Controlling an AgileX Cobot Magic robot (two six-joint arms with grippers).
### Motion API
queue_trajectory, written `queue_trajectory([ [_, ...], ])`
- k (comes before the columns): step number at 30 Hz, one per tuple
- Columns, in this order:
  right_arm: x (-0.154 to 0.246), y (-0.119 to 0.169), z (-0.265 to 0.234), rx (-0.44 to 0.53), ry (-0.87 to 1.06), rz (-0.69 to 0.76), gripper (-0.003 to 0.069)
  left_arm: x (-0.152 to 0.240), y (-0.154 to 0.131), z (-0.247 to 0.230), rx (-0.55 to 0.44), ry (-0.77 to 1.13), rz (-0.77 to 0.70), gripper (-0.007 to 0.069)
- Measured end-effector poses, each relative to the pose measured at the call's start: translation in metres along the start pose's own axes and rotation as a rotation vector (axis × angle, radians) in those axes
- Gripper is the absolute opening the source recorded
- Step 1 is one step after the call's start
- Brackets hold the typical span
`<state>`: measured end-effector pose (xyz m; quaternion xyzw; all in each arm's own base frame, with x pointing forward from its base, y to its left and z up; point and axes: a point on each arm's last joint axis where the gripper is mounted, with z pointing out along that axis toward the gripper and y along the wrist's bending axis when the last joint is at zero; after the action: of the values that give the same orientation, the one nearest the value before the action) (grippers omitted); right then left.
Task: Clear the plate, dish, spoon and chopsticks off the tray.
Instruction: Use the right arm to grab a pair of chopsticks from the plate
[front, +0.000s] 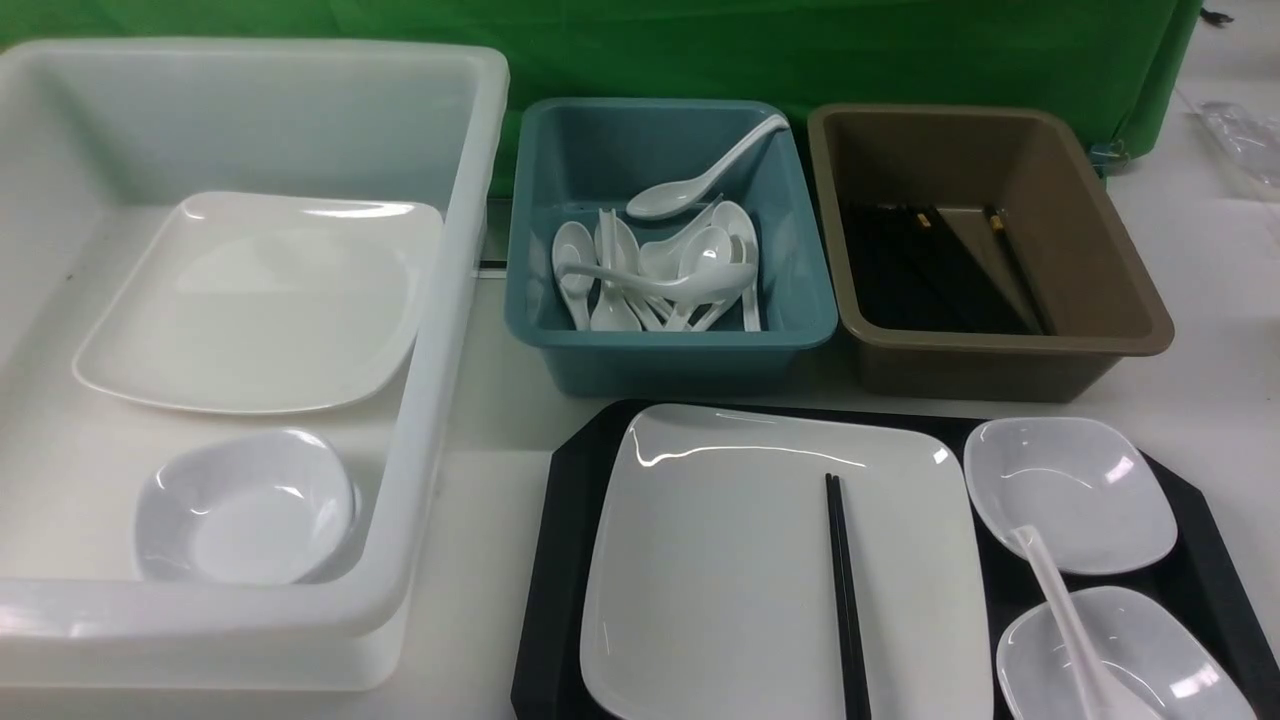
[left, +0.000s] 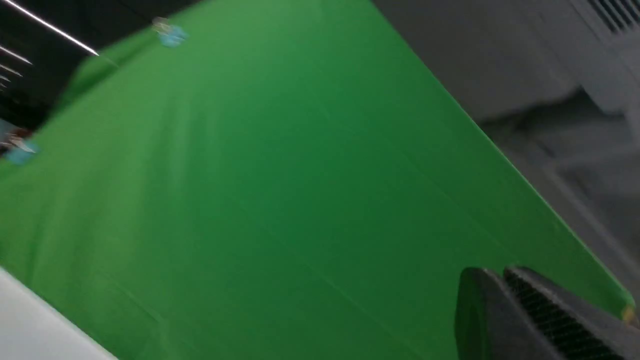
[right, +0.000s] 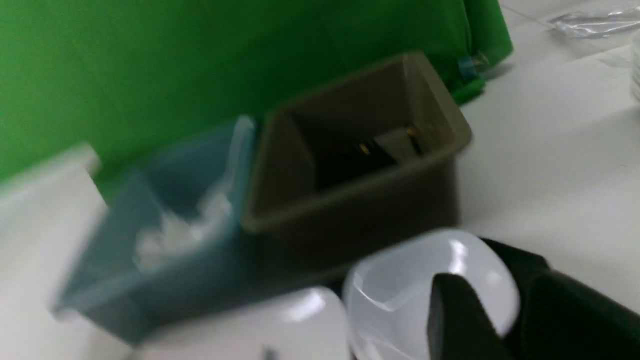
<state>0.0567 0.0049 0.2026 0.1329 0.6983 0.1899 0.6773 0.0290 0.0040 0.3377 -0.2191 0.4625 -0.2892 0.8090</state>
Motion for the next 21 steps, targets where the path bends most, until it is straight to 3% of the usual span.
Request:
queue_trajectory([
  [3,-0.011,0.005,-0.001,-0.061,-0.114,0.127,0.0241,-0.021,-0.025,0.023,-0.101,0.155,0.086,0.0018],
  [5,-0.015,0.007,-0.001,-0.083,-0.157,0.133,0.0239,-0.025,-0.031,0.033,-0.184,0.294,0.178,0.0018],
  [8,-0.022,0.009,-0.003,-0.128,-0.233,0.188,0.0236,-0.014,-0.030,0.055,-0.318,0.684,0.333,0.0018],
  [11,-0.030,0.014,-0.005,-0.141,-0.232,0.240,0.0223,0.006,-0.026,0.069,-0.317,0.987,0.373,0.0018],
  [14,-0.052,0.028,-0.008,-0.104,-0.092,0.219,0.0148,0.030,-0.018,0.077,-0.267,1.263,0.347,0.0015],
  [15,-0.054,0.030,-0.008,-0.104,-0.084,0.212,0.0142,0.030,-0.018,0.077,-0.267,1.275,0.349,0.0013],
  [17,-0.077,0.045,-0.007,-0.070,0.091,0.067,0.0057,0.044,-0.013,0.085,-0.242,1.391,0.307,0.0005],
  [19,-0.093,0.059,0.002,-0.026,0.274,-0.057,0.0027,0.052,-0.010,0.089,-0.227,1.444,0.293,0.0001],
  [21,-0.098,0.065,0.007,-0.053,0.382,-0.113,0.0025,0.055,-0.010,0.091,-0.218,1.464,0.290,0.0001],
])
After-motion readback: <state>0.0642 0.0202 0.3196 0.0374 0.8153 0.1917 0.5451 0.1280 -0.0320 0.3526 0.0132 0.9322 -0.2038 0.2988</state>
